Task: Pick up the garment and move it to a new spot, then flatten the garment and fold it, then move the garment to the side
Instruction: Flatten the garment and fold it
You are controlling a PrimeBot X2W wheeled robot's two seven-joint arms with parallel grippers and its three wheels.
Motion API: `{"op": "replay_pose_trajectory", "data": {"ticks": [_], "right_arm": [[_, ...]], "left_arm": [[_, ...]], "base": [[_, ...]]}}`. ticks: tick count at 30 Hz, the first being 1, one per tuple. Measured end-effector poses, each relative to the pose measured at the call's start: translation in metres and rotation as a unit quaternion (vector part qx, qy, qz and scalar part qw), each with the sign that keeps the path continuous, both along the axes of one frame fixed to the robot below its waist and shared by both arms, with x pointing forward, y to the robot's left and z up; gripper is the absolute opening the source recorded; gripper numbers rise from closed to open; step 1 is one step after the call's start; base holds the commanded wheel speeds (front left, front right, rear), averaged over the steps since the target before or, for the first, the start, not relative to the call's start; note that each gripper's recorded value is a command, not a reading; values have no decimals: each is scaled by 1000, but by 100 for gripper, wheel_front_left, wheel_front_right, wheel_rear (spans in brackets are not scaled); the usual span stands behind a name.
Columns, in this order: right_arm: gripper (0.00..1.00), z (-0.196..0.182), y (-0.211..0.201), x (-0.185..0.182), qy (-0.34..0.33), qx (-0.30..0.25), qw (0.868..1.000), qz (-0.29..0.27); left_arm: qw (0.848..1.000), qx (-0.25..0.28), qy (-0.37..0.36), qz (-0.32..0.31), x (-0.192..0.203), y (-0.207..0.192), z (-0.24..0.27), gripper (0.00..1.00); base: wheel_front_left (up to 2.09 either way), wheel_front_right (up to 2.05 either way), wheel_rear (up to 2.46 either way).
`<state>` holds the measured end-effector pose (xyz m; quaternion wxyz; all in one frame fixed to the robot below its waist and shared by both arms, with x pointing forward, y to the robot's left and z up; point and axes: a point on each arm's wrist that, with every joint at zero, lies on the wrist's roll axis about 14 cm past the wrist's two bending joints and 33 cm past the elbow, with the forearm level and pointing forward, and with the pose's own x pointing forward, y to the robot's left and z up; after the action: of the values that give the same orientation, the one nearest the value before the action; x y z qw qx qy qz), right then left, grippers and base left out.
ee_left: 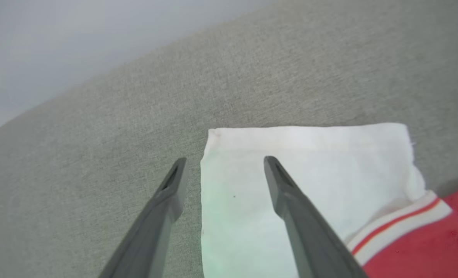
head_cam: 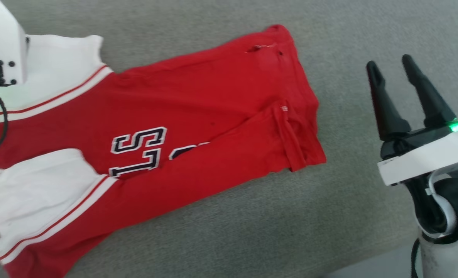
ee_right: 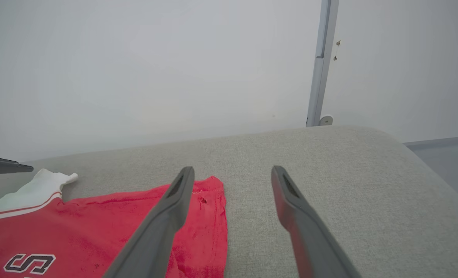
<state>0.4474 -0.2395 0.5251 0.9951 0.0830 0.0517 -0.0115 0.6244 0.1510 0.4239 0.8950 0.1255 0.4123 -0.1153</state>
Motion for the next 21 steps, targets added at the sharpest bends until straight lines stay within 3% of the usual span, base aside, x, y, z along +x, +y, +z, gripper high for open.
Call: {"op": "replay_pose_trajectory", "data": {"ticks": [10,11,12,16,21], "right_arm": [[100,-27,-2,7,52,-22,998,26],[100,-31,-1,10,60,-23,997,31],[100,-33,-1,13,69,-29,997,36],[100,-48,5,31,113,-28,991,65],[100,-75,16,60,188,-52,975,111]], "left_arm": [[995,7,89,55,10,2,-63,100],[993,1,105,63,9,0,-66,88],[990,-5,119,69,7,-1,-67,0],[986,-19,147,73,3,-10,-70,0],[986,-22,152,68,3,-15,-68,0]], "base": [[0,0,0],[0,0,0],[0,0,0],[0,0,0],[0,0,0]]}}
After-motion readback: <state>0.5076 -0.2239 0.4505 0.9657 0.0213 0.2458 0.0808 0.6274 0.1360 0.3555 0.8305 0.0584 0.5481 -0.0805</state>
